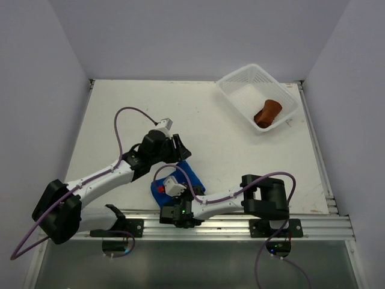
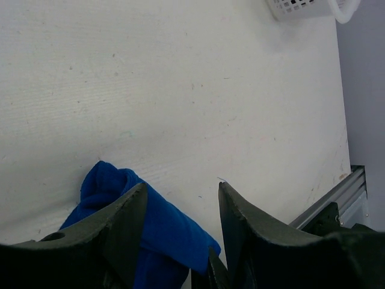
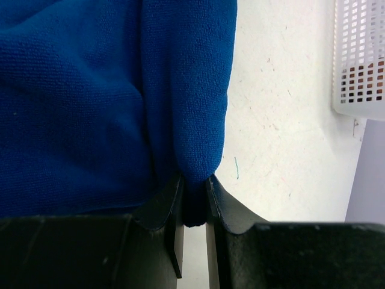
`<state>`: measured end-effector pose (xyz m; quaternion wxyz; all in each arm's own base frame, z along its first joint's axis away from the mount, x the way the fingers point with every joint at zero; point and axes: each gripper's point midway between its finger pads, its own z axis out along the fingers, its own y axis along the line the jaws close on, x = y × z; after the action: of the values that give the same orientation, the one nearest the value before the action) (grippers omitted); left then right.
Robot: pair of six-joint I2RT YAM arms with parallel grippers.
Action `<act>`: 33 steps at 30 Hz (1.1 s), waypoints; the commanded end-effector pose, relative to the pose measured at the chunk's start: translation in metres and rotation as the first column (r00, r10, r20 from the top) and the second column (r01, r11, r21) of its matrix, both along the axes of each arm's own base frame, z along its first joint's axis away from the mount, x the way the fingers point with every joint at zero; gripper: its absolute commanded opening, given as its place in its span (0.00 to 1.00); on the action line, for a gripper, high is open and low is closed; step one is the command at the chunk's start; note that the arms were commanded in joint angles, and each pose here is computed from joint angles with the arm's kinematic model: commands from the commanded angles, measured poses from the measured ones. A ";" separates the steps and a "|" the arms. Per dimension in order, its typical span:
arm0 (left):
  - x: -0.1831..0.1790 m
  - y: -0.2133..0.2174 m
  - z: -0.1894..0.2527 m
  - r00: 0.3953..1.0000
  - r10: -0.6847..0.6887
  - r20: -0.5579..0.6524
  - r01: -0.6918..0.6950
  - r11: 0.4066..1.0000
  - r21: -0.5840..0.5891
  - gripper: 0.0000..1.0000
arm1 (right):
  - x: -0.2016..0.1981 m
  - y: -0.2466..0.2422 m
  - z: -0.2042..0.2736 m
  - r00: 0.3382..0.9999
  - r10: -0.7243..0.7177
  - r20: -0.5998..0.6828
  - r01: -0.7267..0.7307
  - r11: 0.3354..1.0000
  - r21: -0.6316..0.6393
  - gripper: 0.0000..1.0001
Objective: Roll the towels
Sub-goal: Roll the towel
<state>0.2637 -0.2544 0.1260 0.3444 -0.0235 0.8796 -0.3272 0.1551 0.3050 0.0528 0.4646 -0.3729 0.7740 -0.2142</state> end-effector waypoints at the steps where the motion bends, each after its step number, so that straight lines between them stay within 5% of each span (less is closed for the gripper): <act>1: 0.008 -0.015 0.032 0.993 -0.049 0.108 0.058 0.995 -0.080 0.55 | 0.004 0.004 0.012 0.999 0.022 0.034 -0.021 0.999 -0.026 0.00; 7: -0.003 -0.031 0.025 0.988 -0.121 0.094 0.135 0.978 -0.159 0.54 | -0.002 0.009 0.001 0.995 0.089 -0.034 -0.091 0.994 -0.056 0.00; 23: -0.040 -0.012 -0.068 0.994 -0.095 -0.046 0.090 0.990 -0.110 0.54 | -0.008 0.006 -0.008 0.990 0.118 -0.081 -0.127 0.986 -0.110 0.00; 33: -0.058 0.002 -0.107 0.993 -0.054 -0.101 0.047 0.996 -0.074 0.52 | -0.012 0.011 0.011 0.986 0.139 -0.088 -0.134 0.989 0.065 0.39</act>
<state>0.2213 -0.2673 0.0500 0.3132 -0.0146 0.8611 -0.4002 0.1500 0.3031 0.0493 0.4364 -0.4422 0.7572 -0.2017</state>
